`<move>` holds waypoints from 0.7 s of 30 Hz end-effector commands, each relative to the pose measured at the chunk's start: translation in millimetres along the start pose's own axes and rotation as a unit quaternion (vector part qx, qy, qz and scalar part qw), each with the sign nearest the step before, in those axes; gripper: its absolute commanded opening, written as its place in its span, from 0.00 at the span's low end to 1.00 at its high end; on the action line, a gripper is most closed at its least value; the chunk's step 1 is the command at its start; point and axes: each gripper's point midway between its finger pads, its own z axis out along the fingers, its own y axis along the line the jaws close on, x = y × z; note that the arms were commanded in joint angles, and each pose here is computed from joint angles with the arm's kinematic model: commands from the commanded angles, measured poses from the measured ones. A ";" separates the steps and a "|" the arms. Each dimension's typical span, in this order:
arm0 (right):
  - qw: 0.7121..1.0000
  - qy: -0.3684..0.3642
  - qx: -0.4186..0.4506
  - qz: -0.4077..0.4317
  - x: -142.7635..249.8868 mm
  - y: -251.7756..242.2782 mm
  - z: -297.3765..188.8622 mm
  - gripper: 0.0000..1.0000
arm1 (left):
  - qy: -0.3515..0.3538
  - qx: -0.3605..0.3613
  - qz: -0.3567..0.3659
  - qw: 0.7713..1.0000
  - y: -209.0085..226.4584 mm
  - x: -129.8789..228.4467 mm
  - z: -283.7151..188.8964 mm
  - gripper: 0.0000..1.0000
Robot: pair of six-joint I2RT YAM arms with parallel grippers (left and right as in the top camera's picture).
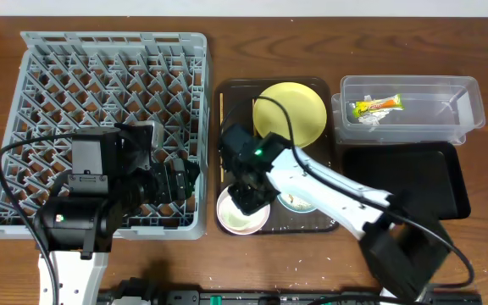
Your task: Sort waste into correct bins and load items into the dishwasher
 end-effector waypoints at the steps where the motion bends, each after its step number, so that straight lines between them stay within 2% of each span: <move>1: 1.000 -0.015 -0.002 0.017 -4.1 -8.3 -11.2 0.01 | -0.020 -0.003 -0.029 0.999 2.4 -10.5 -8.9 0.85; 3: 0.999 -0.029 -0.009 0.022 -5.6 -11.5 -24.9 0.01 | -0.025 0.002 -0.051 0.998 4.3 -13.0 -10.6 0.85; 5: 0.998 -0.052 -0.034 0.007 -7.7 -10.3 -46.5 0.01 | -0.029 0.038 -0.055 0.997 -4.9 -16.6 -12.7 0.86; 7: 0.993 -0.093 -0.076 -0.008 -11.6 -10.1 -79.5 0.01 | -0.036 0.097 -0.054 0.993 -21.3 -22.8 -17.7 0.86; 8: 0.986 -0.126 -0.108 -0.014 -13.8 -11.1 -104.7 0.01 | -0.040 0.148 -0.047 0.987 -36.7 -27.1 -23.3 0.89; 11: 0.969 -0.192 -0.156 -0.015 -21.0 -17.5 -147.7 0.01 | -0.043 0.233 -0.024 0.971 -64.3 -31.8 -35.1 0.94; 13: 0.943 -0.255 -0.210 -0.033 -30.7 -16.4 -185.6 0.01 | -0.039 0.304 -0.004 0.952 -86.0 -33.4 -46.8 0.95; 16: 0.880 -0.327 -0.326 -0.112 -38.8 5.1 -239.5 0.01 | -0.026 0.362 -0.007 0.932 -100.9 -36.6 -55.9 0.95; 17: 0.871 -0.331 -0.341 -0.125 -38.7 9.9 -244.5 0.01 | -0.022 0.373 -0.008 0.927 -103.6 -37.3 -57.9 0.95; 19: 0.838 -0.344 -0.382 -0.182 -35.2 30.0 -259.2 0.01 | -0.012 0.427 0.012 0.904 -116.0 -37.4 -69.0 0.95; 21: 0.805 -0.355 -0.413 -0.237 -28.6 47.0 -272.7 0.01 | -0.003 0.444 0.009 0.896 -118.8 -36.4 -71.6 0.95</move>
